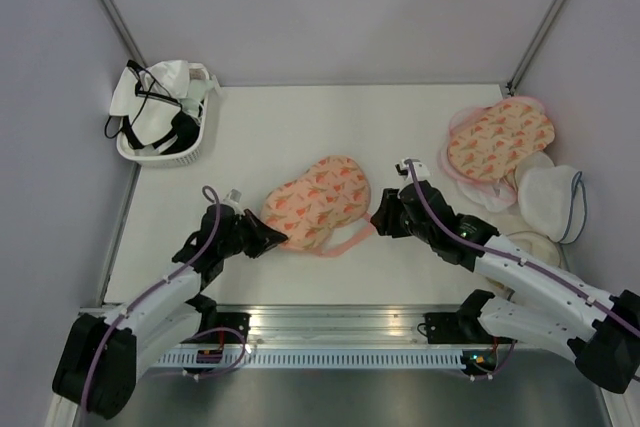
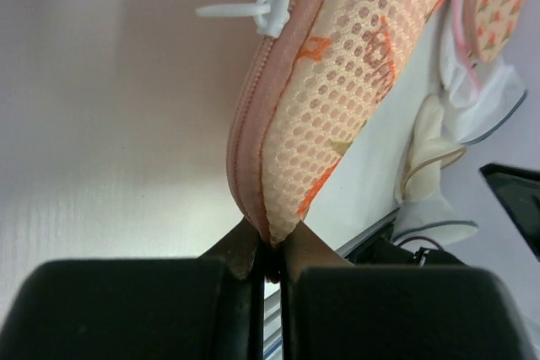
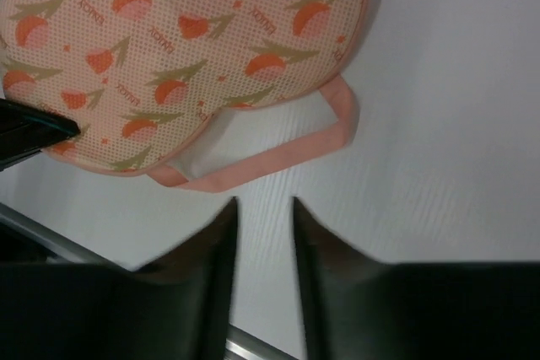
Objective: Unzip the laundry bag and remove the bra
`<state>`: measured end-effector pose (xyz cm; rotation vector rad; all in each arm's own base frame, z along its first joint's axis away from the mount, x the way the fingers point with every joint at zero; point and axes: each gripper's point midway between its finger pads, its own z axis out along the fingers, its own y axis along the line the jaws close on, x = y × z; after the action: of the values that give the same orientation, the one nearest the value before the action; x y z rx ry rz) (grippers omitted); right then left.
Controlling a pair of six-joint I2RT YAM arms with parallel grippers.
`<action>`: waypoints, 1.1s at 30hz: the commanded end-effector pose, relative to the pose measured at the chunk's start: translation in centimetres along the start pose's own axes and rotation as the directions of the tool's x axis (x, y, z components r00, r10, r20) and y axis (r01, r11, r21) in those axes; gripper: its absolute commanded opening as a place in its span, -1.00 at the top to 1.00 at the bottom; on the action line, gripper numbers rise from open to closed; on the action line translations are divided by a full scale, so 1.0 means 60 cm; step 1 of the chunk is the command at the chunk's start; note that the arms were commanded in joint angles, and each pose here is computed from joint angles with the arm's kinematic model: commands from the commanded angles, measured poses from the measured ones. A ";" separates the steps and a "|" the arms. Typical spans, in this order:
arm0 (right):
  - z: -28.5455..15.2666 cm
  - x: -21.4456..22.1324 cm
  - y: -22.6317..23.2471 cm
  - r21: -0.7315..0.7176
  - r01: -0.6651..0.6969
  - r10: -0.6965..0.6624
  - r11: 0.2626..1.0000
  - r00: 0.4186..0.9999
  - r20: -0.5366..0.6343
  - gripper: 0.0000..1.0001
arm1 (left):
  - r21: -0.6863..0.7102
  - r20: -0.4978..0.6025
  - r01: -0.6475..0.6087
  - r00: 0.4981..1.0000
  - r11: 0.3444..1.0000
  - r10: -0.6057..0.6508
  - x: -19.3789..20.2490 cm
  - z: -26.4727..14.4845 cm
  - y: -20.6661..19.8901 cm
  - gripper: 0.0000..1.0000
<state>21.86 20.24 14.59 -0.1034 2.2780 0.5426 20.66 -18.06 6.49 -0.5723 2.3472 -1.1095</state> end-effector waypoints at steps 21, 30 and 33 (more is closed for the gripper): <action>0.143 0.028 0.073 -0.130 -0.130 0.123 0.983 0.990 -0.062 0.99 | 0.056 0.028 0.036 0.999 0.998 -0.038 0.043 -0.052 -0.084 -0.99; 0.247 0.066 0.003 0.211 -0.074 0.112 0.975 0.979 -0.172 0.99 | 0.075 0.016 -0.058 0.998 0.995 0.057 0.044 -0.114 -0.125 -0.99; 0.283 0.058 0.007 0.212 -0.043 0.081 0.976 0.982 -0.173 0.99 | 0.075 0.006 -0.077 0.997 0.994 0.076 0.049 -0.134 -0.128 -0.99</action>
<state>28.63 28.06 2.02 0.0152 2.5378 0.4311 15.98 -20.13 15.70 -0.5128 2.2633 -1.2010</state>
